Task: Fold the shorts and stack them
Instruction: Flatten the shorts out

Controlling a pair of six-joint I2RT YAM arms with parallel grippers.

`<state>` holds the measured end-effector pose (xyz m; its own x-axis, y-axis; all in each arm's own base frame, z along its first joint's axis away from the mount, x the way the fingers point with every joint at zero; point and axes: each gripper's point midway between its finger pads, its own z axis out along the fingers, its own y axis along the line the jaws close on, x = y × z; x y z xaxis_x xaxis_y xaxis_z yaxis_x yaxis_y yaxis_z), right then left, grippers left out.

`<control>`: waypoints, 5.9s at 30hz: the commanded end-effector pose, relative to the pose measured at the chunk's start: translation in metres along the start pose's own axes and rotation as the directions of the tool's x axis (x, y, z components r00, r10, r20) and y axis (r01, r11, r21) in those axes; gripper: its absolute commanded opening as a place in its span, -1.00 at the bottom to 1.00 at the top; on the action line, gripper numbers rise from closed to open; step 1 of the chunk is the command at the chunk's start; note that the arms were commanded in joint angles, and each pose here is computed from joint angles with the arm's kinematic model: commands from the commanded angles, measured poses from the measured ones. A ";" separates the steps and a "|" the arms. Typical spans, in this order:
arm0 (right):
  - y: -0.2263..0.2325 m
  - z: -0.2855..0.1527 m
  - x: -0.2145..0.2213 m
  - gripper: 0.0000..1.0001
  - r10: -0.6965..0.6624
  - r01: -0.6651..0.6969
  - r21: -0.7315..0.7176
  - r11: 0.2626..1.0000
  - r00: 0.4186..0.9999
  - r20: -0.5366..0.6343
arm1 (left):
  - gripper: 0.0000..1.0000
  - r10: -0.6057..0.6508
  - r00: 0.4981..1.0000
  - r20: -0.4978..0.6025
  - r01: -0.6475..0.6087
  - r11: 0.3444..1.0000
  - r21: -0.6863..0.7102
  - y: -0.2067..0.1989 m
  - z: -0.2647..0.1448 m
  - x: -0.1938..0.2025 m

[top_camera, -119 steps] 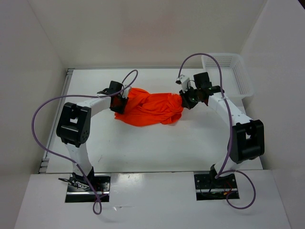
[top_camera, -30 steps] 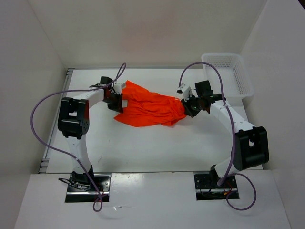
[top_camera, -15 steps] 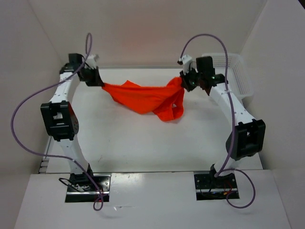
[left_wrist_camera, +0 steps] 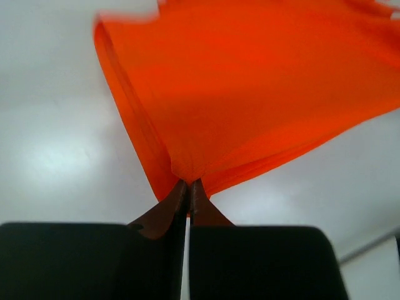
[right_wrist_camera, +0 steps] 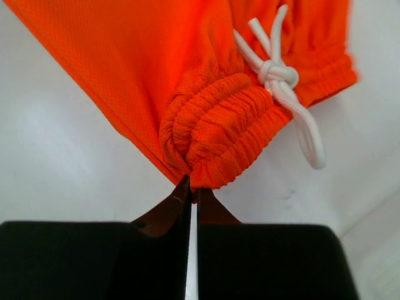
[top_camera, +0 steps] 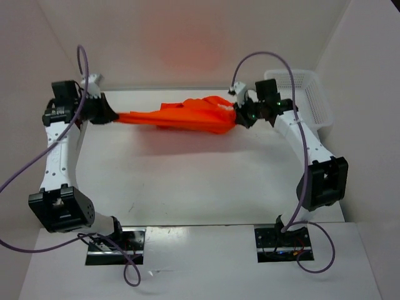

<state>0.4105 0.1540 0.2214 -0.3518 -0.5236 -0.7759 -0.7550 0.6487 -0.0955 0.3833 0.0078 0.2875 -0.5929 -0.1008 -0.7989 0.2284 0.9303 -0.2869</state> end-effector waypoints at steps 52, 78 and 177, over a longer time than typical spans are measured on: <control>0.106 0.050 0.193 -0.39 0.098 -0.166 -0.125 0.978 0.899 -0.426 | -0.75 -0.220 0.574 -0.788 0.175 0.974 -0.145 -0.008 0.038 0.315; 0.133 0.048 0.179 0.38 0.154 -0.280 -0.264 0.923 0.898 -0.413 | -1.00 -0.264 0.816 -0.515 0.221 0.965 -0.144 0.026 0.042 0.204; 0.087 0.013 0.200 0.34 -0.311 0.265 -0.163 0.950 0.814 -0.490 | -0.38 -0.073 0.721 -0.689 0.016 0.996 -0.089 0.011 0.133 0.258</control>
<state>0.2804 0.1098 0.0548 -0.3324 -0.8995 -0.2835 -0.8993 0.3929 -0.1922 0.3321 -0.0580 0.0174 -0.9770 0.0960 -0.1905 0.1469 0.9504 -0.2740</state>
